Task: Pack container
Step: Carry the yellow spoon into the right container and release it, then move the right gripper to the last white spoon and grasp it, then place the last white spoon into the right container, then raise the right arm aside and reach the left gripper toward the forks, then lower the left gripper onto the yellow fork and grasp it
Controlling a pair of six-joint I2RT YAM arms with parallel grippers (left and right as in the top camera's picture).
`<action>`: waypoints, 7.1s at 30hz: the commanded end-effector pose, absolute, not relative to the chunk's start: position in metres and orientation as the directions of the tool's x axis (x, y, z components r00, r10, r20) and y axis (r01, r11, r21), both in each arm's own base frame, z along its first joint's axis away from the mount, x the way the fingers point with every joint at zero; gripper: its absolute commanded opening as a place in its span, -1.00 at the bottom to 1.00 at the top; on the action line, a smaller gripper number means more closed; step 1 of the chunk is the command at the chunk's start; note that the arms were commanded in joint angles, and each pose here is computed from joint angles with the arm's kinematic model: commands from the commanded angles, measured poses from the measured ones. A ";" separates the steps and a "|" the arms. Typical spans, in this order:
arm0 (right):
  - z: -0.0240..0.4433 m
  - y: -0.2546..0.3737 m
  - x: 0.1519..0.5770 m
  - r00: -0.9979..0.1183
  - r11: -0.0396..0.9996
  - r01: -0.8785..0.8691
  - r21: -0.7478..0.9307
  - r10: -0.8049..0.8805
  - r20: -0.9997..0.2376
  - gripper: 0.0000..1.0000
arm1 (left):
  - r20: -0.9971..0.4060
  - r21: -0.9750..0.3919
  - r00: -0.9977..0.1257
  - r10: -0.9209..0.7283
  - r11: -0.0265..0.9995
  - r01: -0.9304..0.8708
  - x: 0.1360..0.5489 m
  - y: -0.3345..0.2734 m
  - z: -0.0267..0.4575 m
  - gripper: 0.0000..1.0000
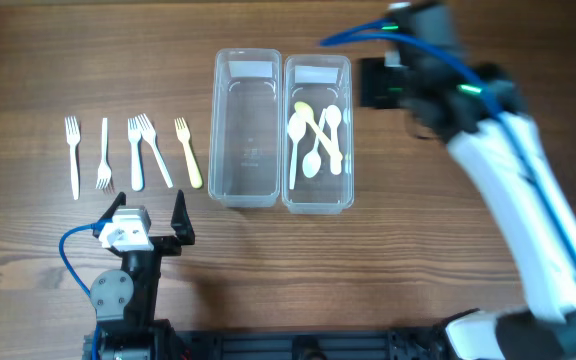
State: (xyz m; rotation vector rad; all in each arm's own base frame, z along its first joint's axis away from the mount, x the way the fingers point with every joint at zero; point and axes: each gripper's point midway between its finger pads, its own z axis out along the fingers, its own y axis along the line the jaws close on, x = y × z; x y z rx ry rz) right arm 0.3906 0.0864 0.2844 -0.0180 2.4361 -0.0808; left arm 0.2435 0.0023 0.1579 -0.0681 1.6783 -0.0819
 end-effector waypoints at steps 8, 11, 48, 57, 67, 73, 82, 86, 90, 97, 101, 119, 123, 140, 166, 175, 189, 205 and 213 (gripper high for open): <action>0.224 -0.105 0.384 -0.861 0.909 0.319 -0.269 0.159 -0.484 0.67 | -0.991 -0.077 -0.108 -0.074 0.997 0.028 0.243 -0.002 0.157 1.00; 0.191 -0.140 0.392 -0.871 0.898 0.352 -0.265 0.210 -0.445 0.91 | -0.991 -0.077 -0.108 -0.074 0.997 0.028 0.243 -0.002 0.157 1.00; -0.005 -0.170 0.406 -0.979 0.990 0.141 -0.031 0.134 -0.152 0.57 | -0.991 -0.077 -0.108 -0.074 0.997 0.028 0.243 -0.002 0.157 1.00; -0.035 -0.166 0.395 -0.988 0.991 0.137 -0.011 0.135 -0.077 0.48 | -0.991 -0.077 -0.108 -0.074 0.997 0.028 0.243 -0.002 0.157 1.00; -0.039 -0.161 0.399 -0.962 0.965 0.259 0.025 0.260 -0.082 -0.74 | -0.991 -0.077 -0.108 -0.074 0.997 0.028 0.243 -0.002 0.157 1.00; -0.023 -0.156 0.410 -0.949 0.955 0.296 0.033 0.298 -0.101 -0.91 | -0.991 -0.077 -0.108 -0.074 0.997 0.028 0.243 -0.002 0.157 1.00; 0.084 -0.083 0.455 -0.917 0.974 0.169 0.154 0.212 -0.337 -0.91 | -0.991 -0.077 -0.108 -0.074 0.997 0.028 0.243 -0.002 0.157 1.00; 0.139 -0.010 0.459 -0.894 0.971 0.047 0.233 0.145 -0.424 -0.91 | -0.991 -0.077 -0.108 -0.074 0.997 0.028 0.243 -0.002 0.157 1.00; 0.171 0.070 0.449 -0.881 0.959 -0.092 0.267 0.046 -0.470 -0.91 | -0.991 -0.077 -0.108 -0.074 0.997 0.028 0.243 -0.002 0.157 1.00; 0.166 0.194 0.418 -0.875 0.942 -0.243 0.232 -0.109 -0.471 -0.91 | -0.991 -0.077 -0.108 -0.074 0.997 0.028 0.243 -0.002 0.157 0.99; 0.153 0.213 0.411 -0.860 0.965 -0.211 0.154 -0.108 -0.499 -0.91 | -0.991 -0.077 -0.108 -0.074 0.997 0.028 0.243 -0.002 0.157 1.00; 0.128 0.219 0.416 -0.854 0.948 -0.285 0.139 -0.186 -0.485 0.42 | -0.991 -0.077 -0.108 -0.074 0.997 0.028 0.243 -0.002 0.157 1.00; 0.192 0.180 0.437 -0.819 0.969 -0.206 0.138 -0.093 -0.566 0.44 | -0.991 -0.077 -0.108 -0.074 0.997 0.028 0.243 -0.002 0.157 1.00; 0.253 -0.075 0.422 -0.722 0.916 0.387 0.104 0.371 -0.584 1.00 | -0.991 -0.078 -0.110 -0.074 0.997 0.029 0.244 -0.002 0.156 0.99; 0.253 -0.075 0.422 -0.722 0.916 0.387 0.104 0.371 -0.584 0.99 | -0.660 -0.110 -0.708 -0.250 0.965 -0.238 0.324 0.026 0.241 1.00; 0.253 -0.075 0.422 -0.722 0.916 0.387 0.104 0.371 -0.584 0.99 | -0.362 -0.201 -0.896 -0.259 0.960 -0.196 0.377 -0.001 0.123 1.00; 0.253 -0.075 0.422 -0.722 0.916 0.387 0.104 0.371 -0.584 0.99 | -0.240 -0.101 -0.918 -0.315 0.949 -0.299 0.389 0.017 0.044 0.84; 0.253 -0.075 0.422 -0.722 0.916 0.386 0.104 0.371 -0.584 0.99 | -0.171 -0.213 -0.968 -0.186 0.966 -0.148 0.394 -0.011 0.004 0.65; 0.253 -0.075 0.422 -0.722 0.916 0.387 0.104 0.371 -0.584 0.99 | -0.170 -0.225 -0.973 -0.158 0.967 -0.118 0.394 -0.019 0.002 0.61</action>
